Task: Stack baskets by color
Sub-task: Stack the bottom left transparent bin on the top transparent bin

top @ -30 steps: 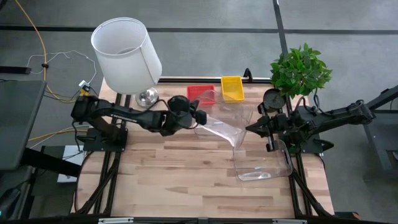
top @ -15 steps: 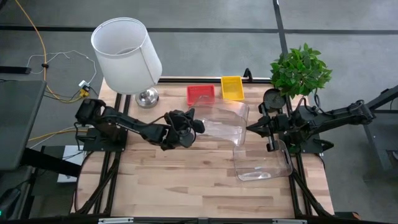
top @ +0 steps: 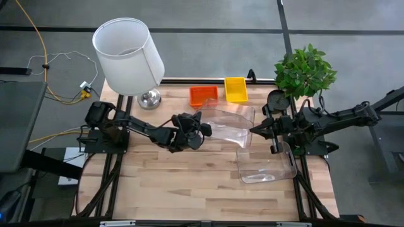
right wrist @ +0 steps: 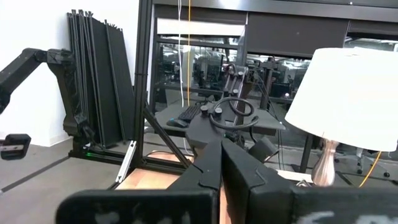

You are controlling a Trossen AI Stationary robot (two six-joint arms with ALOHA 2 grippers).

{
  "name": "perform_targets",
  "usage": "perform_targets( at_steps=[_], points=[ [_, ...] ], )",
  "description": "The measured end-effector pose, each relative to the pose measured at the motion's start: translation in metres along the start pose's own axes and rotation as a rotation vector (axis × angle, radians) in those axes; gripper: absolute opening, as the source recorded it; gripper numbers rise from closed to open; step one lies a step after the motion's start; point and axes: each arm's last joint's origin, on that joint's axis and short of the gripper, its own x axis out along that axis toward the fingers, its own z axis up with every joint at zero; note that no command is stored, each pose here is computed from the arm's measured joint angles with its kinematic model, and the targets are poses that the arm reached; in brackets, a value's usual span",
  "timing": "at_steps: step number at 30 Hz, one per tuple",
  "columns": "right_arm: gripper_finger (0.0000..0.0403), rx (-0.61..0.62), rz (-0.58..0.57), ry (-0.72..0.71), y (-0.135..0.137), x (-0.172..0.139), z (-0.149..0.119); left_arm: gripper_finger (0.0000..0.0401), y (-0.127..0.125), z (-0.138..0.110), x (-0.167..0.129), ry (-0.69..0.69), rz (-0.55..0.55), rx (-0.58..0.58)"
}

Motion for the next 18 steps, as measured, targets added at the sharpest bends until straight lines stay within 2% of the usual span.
perform_targets(
  at_steps=[8,18],
  points=[
    [0.0,0.0,0.003,0.021,0.0,0.0,-0.002,0.0001,-0.002,0.011,-0.017,-0.065,0.019,0.081],
    [0.0,0.0,0.002,0.018,0.0,0.0,-0.002,0.0003,-0.003,0.013,-0.017,-0.016,-0.029,0.096]
  ],
)
